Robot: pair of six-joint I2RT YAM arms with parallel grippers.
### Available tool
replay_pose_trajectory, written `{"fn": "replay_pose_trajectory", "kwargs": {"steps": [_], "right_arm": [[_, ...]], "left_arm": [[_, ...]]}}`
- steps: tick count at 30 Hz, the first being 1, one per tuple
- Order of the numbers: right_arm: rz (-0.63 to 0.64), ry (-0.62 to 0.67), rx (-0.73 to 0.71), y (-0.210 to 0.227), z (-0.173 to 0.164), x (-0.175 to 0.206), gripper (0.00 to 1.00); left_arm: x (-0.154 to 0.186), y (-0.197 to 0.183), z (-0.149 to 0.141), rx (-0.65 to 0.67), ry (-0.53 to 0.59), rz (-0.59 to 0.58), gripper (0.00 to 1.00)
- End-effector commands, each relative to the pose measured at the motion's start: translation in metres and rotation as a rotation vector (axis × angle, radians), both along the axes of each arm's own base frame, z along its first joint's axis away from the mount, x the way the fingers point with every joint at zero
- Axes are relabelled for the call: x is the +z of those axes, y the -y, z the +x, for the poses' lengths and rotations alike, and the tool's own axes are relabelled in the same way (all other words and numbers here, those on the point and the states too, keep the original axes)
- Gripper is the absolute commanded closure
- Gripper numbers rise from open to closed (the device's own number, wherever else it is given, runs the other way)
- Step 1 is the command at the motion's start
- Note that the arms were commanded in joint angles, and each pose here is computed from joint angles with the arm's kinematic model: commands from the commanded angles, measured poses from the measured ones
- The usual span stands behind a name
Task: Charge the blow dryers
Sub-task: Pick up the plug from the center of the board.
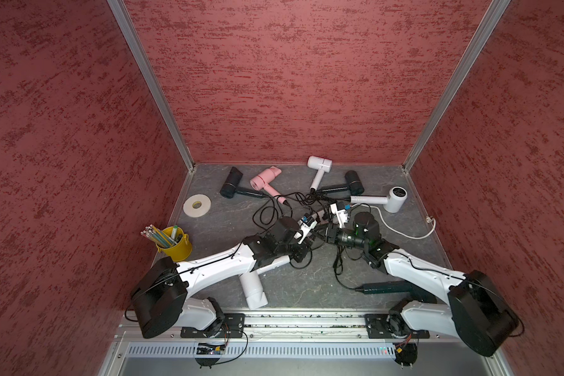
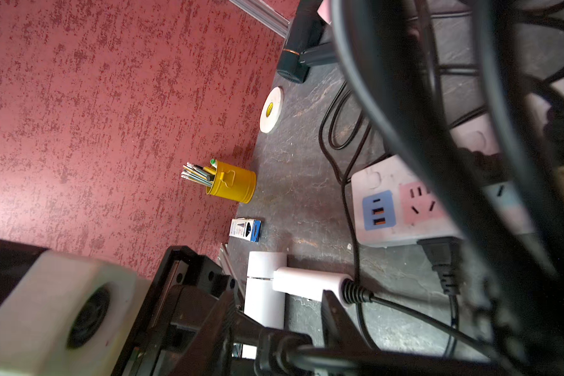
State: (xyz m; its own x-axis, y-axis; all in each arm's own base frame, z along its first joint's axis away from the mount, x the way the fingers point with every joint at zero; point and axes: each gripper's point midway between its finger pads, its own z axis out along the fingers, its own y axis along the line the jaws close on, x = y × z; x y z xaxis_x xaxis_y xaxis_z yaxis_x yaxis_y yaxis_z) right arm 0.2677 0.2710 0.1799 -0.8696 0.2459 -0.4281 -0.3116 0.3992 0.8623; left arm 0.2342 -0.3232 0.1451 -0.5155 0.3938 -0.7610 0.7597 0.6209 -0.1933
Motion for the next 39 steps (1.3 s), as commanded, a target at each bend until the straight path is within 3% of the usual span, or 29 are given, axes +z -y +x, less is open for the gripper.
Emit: {"fn": "replay_pose_trajectory", "kwargs": {"steps": [1, 10, 17, 23, 31, 36, 39], "right_arm": [[0.023, 0.029, 0.036, -0.004, -0.001, 0.01, 0.63], [0.023, 0.015, 0.049, -0.005, -0.003, 0.004, 0.76], [0.03, 0.008, 0.076, -0.009, -0.003, -0.003, 0.79], [0.056, 0.04, 0.087, -0.009, -0.007, 0.002, 0.99], [0.062, 0.102, 0.038, -0.001, -0.006, 0.011, 1.0], [0.003, 0.148, -0.052, 0.011, 0.004, 0.008, 1.0], [-0.055, 0.196, -0.122, 0.02, 0.015, 0.007, 1.0]], "left_arm": [[0.022, 0.003, 0.006, 0.004, 0.076, -0.014, 0.99], [0.022, 0.005, 0.001, -0.013, 0.087, -0.008, 1.0], [0.025, 0.008, -0.005, -0.041, 0.094, -0.022, 1.0], [0.029, 0.008, -0.006, -0.039, 0.095, -0.031, 0.97], [0.054, 0.006, -0.009, -0.03, 0.097, -0.103, 0.39], [0.078, -0.002, -0.002, -0.002, 0.065, -0.209, 0.09], [0.09, -0.017, 0.017, 0.079, 0.021, -0.297, 0.0]]}}
